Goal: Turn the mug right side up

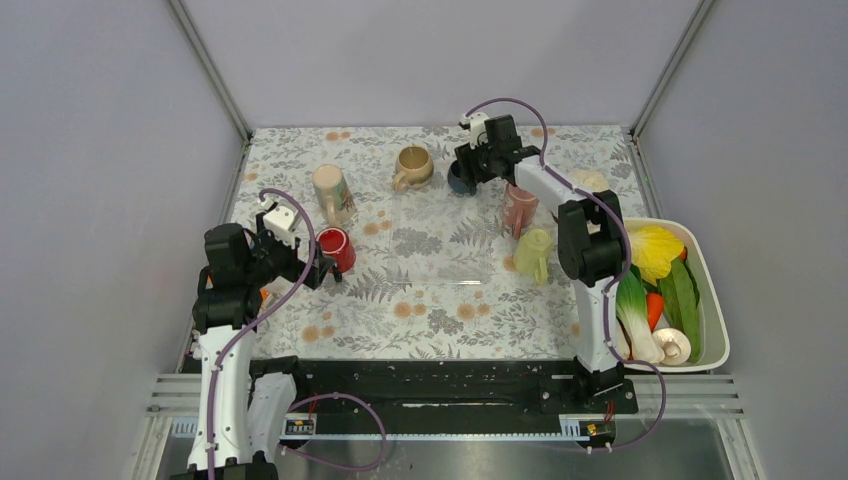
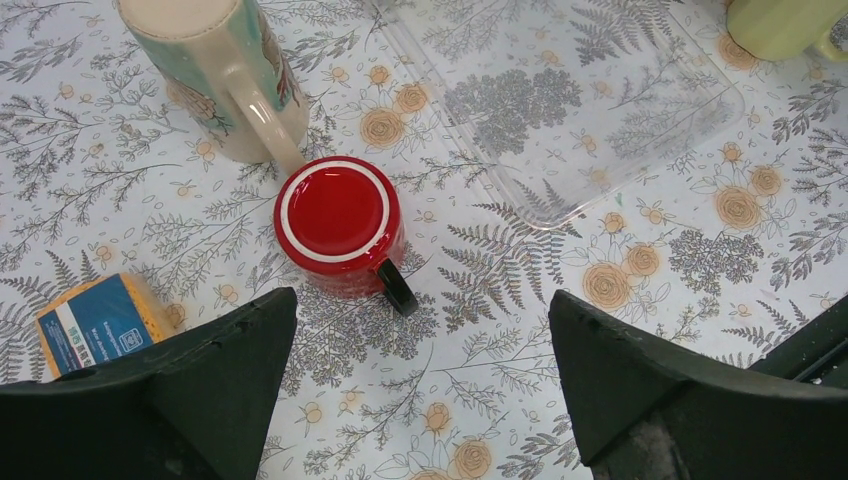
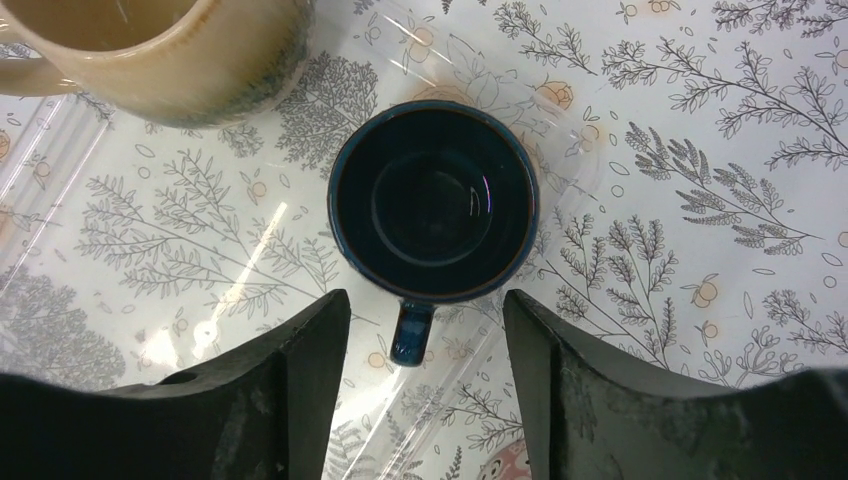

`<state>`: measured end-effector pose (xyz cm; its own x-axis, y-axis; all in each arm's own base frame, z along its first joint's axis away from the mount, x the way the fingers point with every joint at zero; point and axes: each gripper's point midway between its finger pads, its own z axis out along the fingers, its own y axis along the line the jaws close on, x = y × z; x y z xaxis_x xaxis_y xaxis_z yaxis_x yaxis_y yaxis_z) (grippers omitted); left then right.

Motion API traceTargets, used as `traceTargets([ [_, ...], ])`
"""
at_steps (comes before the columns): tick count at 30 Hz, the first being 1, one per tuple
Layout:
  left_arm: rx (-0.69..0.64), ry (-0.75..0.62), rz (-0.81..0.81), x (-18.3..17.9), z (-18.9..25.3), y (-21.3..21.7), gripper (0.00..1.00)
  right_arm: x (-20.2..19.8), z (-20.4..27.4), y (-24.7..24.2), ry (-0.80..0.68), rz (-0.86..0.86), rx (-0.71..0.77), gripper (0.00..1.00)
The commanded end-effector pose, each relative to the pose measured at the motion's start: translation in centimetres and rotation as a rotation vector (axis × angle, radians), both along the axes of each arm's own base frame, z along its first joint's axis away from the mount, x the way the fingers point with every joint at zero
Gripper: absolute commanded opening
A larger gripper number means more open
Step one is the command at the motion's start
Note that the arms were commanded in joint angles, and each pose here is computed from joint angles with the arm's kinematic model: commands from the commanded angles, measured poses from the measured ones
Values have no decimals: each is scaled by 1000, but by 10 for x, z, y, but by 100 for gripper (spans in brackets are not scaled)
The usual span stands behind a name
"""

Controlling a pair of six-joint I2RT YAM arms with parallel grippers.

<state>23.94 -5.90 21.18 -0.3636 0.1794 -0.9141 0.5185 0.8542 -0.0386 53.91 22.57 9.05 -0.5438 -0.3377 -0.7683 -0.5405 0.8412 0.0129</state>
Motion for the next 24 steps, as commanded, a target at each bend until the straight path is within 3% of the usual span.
traceTargets([
  [1,0,-34,-31,1,6,-3,99,-9,51,2,-69,28,-4,67],
  [13,-2,-41,-37,0,7,-4,99,-19,22,5,98,35,-66,63],
  [24,-5,-49,-43,-1,9,-5,99,-14,3,9,161,1,-133,62],
])
